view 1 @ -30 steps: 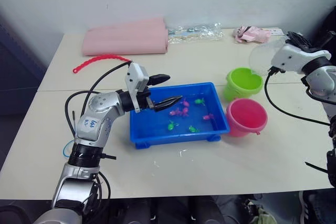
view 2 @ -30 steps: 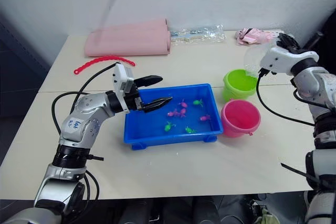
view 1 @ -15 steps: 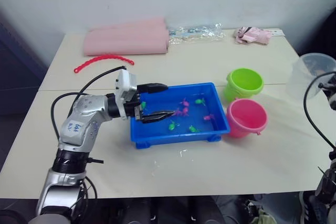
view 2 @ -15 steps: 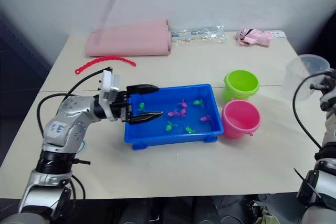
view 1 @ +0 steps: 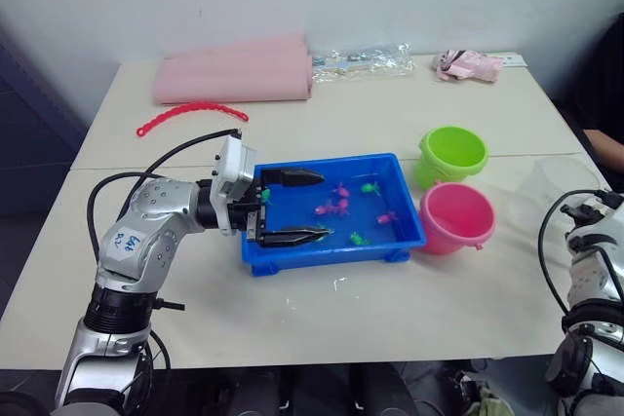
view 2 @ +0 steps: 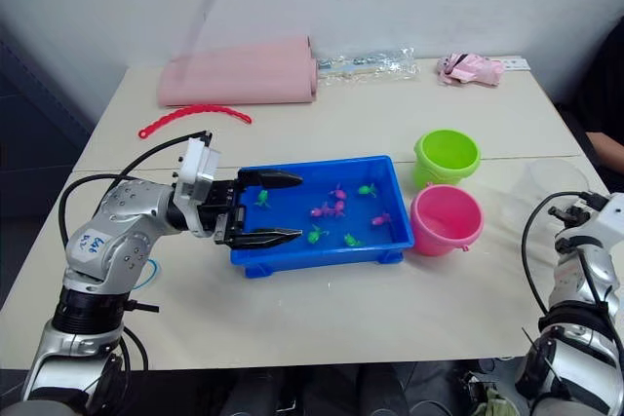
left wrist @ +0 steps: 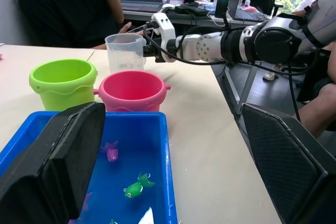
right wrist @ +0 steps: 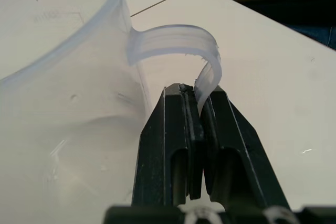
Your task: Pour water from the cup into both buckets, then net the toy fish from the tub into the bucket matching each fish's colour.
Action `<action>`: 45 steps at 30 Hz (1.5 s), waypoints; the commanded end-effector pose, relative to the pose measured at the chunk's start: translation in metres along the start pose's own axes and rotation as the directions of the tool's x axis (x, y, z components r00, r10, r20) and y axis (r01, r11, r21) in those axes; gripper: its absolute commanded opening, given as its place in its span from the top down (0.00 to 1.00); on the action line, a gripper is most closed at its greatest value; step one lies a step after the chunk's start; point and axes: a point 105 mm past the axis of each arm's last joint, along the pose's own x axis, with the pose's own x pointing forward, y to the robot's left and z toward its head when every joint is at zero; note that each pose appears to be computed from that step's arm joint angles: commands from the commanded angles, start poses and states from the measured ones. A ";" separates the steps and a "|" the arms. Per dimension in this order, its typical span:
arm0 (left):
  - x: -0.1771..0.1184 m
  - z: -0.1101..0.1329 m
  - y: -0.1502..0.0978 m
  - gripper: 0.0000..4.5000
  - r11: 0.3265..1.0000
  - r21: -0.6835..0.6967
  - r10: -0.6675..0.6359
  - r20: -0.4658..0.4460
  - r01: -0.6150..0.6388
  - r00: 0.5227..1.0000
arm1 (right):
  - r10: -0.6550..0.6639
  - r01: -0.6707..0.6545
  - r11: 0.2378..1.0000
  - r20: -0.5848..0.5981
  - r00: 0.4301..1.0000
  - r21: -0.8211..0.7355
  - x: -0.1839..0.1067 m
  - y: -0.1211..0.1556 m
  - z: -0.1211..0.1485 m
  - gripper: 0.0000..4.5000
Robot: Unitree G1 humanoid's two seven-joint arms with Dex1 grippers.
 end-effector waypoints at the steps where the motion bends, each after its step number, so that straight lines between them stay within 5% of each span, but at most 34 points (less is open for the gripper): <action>1: -0.009 0.009 0.004 0.00 0.999 0.032 0.035 0.018 -0.035 0.999 | -0.020 0.020 1.000 0.032 0.999 -0.005 -0.005 -0.009 0.005 0.74; 6: -0.025 0.006 0.003 0.00 0.998 0.005 0.066 -0.011 -0.066 0.998 | -0.029 0.030 0.999 0.011 1.000 -0.025 -0.028 -0.031 -0.002 0.19; 8: -0.034 0.004 0.001 0.00 0.995 -0.018 0.100 -0.005 -0.100 0.995 | 0.057 -0.056 0.998 -0.023 0.998 0.015 -0.045 -0.030 -0.011 0.06; 11: -0.051 0.009 0.007 0.00 0.966 -0.112 0.245 0.102 -0.233 0.964 | 0.152 -0.152 0.988 -0.052 0.987 0.014 -0.074 -0.031 -0.013 0.02; 14: -0.077 0.001 0.007 0.00 0.923 -0.119 0.376 0.075 -0.366 0.924 | 0.261 -0.258 0.965 0.076 0.962 -0.049 -0.094 -0.023 0.029 0.02; 16: -0.092 -0.007 0.008 0.00 0.889 -0.059 0.457 0.019 -0.455 0.889 | 0.424 -0.406 0.904 0.165 0.891 -0.133 -0.107 0.006 0.065 0.02; 19: -0.119 -0.013 0.010 0.00 0.835 0.008 0.550 -0.038 -0.550 0.834 | 0.652 -0.608 0.747 0.112 0.750 -0.269 -0.123 0.058 0.090 0.02; 22: -0.159 -0.013 0.011 0.00 0.722 0.119 0.690 -0.048 -0.681 0.722 | 0.839 -0.812 0.527 0.003 0.544 -0.249 -0.143 0.111 0.093 0.02; 27: -0.222 -0.008 0.001 0.00 0.418 0.179 0.902 0.036 -0.890 0.431 | 0.968 -0.927 0.099 -0.180 0.173 -0.362 -0.172 0.180 0.083 0.02; 30: -0.242 -0.017 -0.016 0.00 0.321 0.154 0.945 0.019 -0.934 0.328 | 0.982 -0.918 0.017 -0.164 0.089 -0.396 -0.174 0.205 0.083 0.02; 34: -0.292 -0.045 -0.063 0.00 0.097 0.115 0.991 -0.099 -0.989 0.086 | 0.959 -0.862 -0.203 -0.270 -0.080 -0.464 -0.189 0.222 0.054 0.02; 38: -0.320 -0.075 -0.103 0.00 -0.059 0.114 0.962 -0.259 -0.992 -0.087 | 0.951 -0.844 -0.282 -0.251 -0.182 -0.456 -0.199 0.221 0.046 0.02; 41: -0.337 -0.088 -0.130 0.00 -0.236 0.095 0.905 -0.341 -0.967 -0.255 | 0.933 -0.833 -0.342 -0.264 -0.245 -0.435 -0.211 0.211 0.040 0.02; 43: -0.341 -0.096 -0.140 0.00 -0.293 0.100 0.866 -0.395 -0.951 -0.308 | 0.927 -0.832 -0.361 -0.258 -0.272 -0.421 -0.218 0.208 0.039 0.02; 45: -0.333 -0.098 -0.138 0.00 -0.284 0.077 0.862 -0.416 -0.956 -0.290 | 0.924 -0.840 -0.367 -0.258 -0.281 -0.399 -0.226 0.204 0.036 0.02</action>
